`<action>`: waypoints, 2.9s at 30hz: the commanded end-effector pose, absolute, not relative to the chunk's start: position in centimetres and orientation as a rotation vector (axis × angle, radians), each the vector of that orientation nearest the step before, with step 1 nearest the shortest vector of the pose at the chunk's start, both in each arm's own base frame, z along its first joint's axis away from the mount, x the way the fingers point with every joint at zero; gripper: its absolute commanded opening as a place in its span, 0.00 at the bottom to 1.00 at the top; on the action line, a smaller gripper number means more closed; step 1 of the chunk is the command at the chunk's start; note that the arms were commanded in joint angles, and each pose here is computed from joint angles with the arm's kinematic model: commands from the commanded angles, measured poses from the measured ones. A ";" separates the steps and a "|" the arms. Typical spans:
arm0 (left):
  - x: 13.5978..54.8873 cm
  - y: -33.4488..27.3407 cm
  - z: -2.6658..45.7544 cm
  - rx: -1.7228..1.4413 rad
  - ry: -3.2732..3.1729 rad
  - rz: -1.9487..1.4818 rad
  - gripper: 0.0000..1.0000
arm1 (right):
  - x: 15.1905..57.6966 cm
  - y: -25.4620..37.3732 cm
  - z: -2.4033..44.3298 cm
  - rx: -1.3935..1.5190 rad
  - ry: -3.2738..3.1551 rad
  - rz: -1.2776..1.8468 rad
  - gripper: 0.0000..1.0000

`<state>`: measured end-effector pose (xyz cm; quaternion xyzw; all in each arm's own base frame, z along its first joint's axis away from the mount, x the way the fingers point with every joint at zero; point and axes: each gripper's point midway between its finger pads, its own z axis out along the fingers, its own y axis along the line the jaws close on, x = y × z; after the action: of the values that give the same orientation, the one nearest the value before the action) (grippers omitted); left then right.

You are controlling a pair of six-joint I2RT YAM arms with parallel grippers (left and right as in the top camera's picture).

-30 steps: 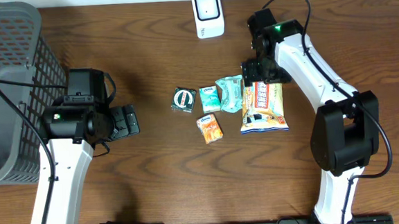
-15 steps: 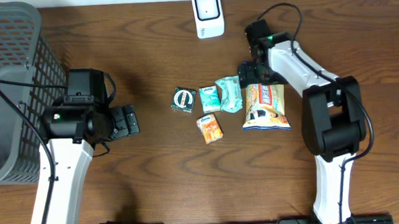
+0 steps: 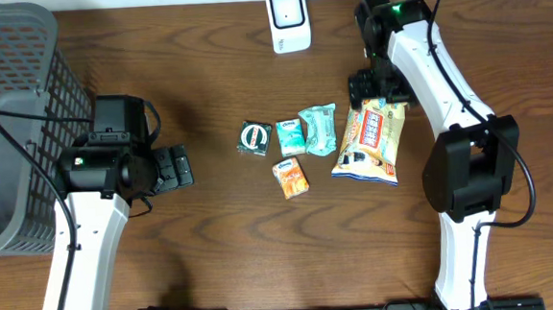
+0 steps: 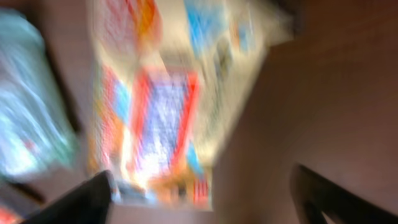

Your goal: Scan the item barcode

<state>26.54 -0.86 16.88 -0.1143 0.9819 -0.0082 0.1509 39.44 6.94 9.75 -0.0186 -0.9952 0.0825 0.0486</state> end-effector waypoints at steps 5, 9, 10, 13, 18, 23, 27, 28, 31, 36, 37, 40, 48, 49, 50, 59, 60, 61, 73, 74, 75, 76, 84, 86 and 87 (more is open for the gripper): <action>26.4 -0.9 16.6 -0.348 2.827 -0.018 0.98 | 36.2 6.9 7.1 -0.051 -2.900 0.261 0.45; 26.4 -0.9 16.6 -0.348 2.827 -0.018 0.98 | 35.6 7.7 4.1 -0.055 -2.894 0.193 0.50; 26.4 -0.9 16.6 -0.348 2.827 -0.018 0.97 | 35.8 8.0 3.4 -0.055 -2.904 0.165 0.51; 26.4 -0.9 16.6 -0.348 2.827 -0.018 0.98 | 36.6 9.3 1.3 0.012 -2.953 0.049 0.57; 26.4 -0.9 16.6 -0.348 2.827 -0.018 0.97 | 38.0 11.0 -0.1 0.147 -3.017 -0.104 0.62; 26.4 -0.9 16.6 -0.348 2.827 -0.018 0.98 | 38.9 11.1 0.6 0.270 -3.041 -0.109 0.70; 26.4 -0.9 16.6 -0.348 2.827 -0.018 0.98 | 39.2 9.8 2.7 0.255 -3.027 -0.023 0.73; 26.4 -0.9 16.6 -0.348 2.827 -0.018 0.98 | 39.0 9.5 3.4 0.251 -3.017 -0.011 0.73; 26.4 -0.9 16.6 -0.348 2.827 -0.018 0.98 | 38.4 9.4 5.3 0.237 -2.978 -0.012 0.73; 26.4 -0.9 16.6 -0.348 2.827 -0.018 0.98 | 35.7 11.0 6.7 0.243 -2.870 -0.101 0.43; 26.4 -0.9 16.6 -0.348 2.827 -0.018 0.98 | 35.2 11.6 6.6 0.249 -2.852 -0.124 0.32; 26.4 -0.9 16.6 -0.348 2.827 -0.018 0.98 | 34.5 12.4 6.3 0.279 -2.831 -0.129 0.25; 26.4 -0.9 16.6 -0.348 2.827 -0.018 0.98 | 32.2 14.4 2.7 0.367 -2.790 -0.078 0.17; 26.4 -0.9 16.6 -0.348 2.827 -0.018 0.98 | 31.8 14.1 2.1 0.356 -2.786 -0.048 0.17; 26.4 -0.9 16.6 -0.348 2.827 -0.018 0.98 | 31.4 13.6 1.6 0.331 -2.781 0.004 0.18; 26.4 -0.9 16.6 -0.348 2.827 -0.018 0.98 | 30.8 9.5 1.6 0.188 -2.749 0.242 0.48; 26.4 -0.9 16.6 -0.348 2.827 -0.018 0.98 | 30.9 9.3 1.8 0.179 -2.750 0.246 0.50; 26.4 -0.9 16.6 -0.348 2.827 -0.018 0.98 | 31.2 9.0 2.1 0.168 -2.752 0.247 0.52; 26.4 -0.9 16.6 -0.348 2.827 -0.018 0.98 | 37.6 10.1 6.4 0.105 -2.975 0.121 0.57; 26.4 -0.9 16.6 -0.348 2.827 -0.018 0.98 | 38.4 10.3 6.2 0.105 -3.006 0.110 0.53; 26.4 -0.9 16.6 -0.348 2.827 -0.018 0.98 | 39.0 10.5 6.1 0.105 -3.031 0.102 0.49; 26.4 -0.9 16.6 -0.348 2.827 -0.018 0.98 | 39.6 10.6 5.8 0.105 -3.059 0.093 0.46; 26.4 -0.9 16.6 -0.348 2.827 -0.018 0.97 | 43.2 11.3 2.8 0.079 -3.225 0.055 0.47; 26.4 -0.9 16.6 -0.348 2.827 -0.018 0.97 | 43.6 11.4 1.9 0.065 -3.249 0.044 0.49; 26.4 -0.9 16.6 -0.348 2.827 -0.018 0.98 | 43.7 11.4 1.6 0.066 -3.257 0.042 0.54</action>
<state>26.56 -0.86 16.86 -0.1143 0.9819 -0.0082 0.1507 44.24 11.75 2.95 0.0271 -0.9974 0.0047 -0.0659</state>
